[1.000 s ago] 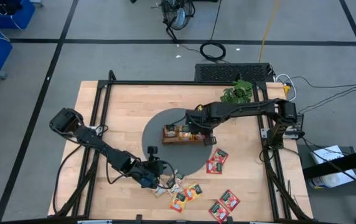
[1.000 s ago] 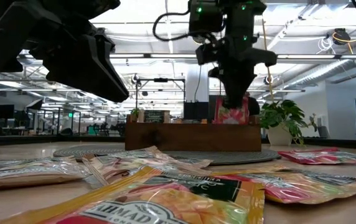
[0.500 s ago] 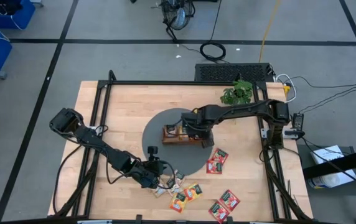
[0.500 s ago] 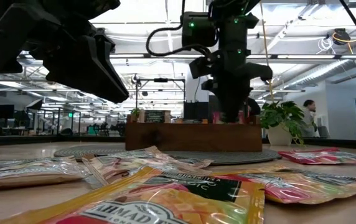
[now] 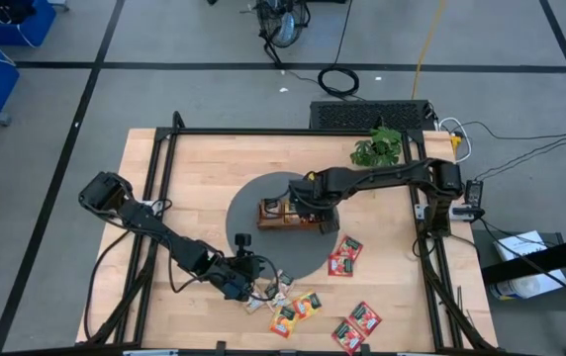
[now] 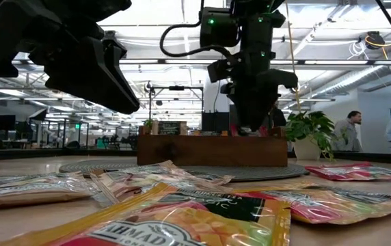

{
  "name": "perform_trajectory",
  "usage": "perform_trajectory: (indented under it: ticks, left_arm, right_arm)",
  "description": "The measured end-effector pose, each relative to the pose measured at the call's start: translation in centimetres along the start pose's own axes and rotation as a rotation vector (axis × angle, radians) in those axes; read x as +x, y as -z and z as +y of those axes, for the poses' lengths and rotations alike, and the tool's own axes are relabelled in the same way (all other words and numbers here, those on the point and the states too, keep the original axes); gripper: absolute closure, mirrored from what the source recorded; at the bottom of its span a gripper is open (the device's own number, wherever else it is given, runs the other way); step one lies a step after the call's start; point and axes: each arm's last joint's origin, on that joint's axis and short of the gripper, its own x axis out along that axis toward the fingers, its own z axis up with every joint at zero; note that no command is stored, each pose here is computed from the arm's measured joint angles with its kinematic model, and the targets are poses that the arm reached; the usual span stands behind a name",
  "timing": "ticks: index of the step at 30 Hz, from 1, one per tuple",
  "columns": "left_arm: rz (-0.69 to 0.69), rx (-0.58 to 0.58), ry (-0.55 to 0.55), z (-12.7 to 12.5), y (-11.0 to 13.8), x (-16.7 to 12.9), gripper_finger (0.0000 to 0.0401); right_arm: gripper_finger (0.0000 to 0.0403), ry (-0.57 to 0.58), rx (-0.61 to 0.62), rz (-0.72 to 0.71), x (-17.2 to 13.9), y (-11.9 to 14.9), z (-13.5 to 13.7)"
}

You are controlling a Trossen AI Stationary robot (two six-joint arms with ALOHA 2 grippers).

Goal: Pick & Place Tea
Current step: Put the red tea sachet into the right section of the wooden organizer, then put the left yellow tea sachet into the middle section of the wooden organizer

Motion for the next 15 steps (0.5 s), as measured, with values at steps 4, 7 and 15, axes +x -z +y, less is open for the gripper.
perform_trajectory:
  ticks: [4,7,15]
  left_arm:
    - [-0.002,-0.002,0.001,0.0,0.0,0.0,0.032]
    - [-0.002,-0.002,0.001,0.0,0.0,0.0,0.032]
    - [0.007,0.006,0.002,-0.1,0.1,0.0,0.032]
  right_arm:
    - [0.0226,0.083,-0.011,0.014,-0.7,0.1,0.2]
    - [0.0223,0.116,-0.024,0.003,-1.0,0.0,0.4]
    - [0.0251,0.002,0.078,-0.058,-2.9,0.6,1.2]
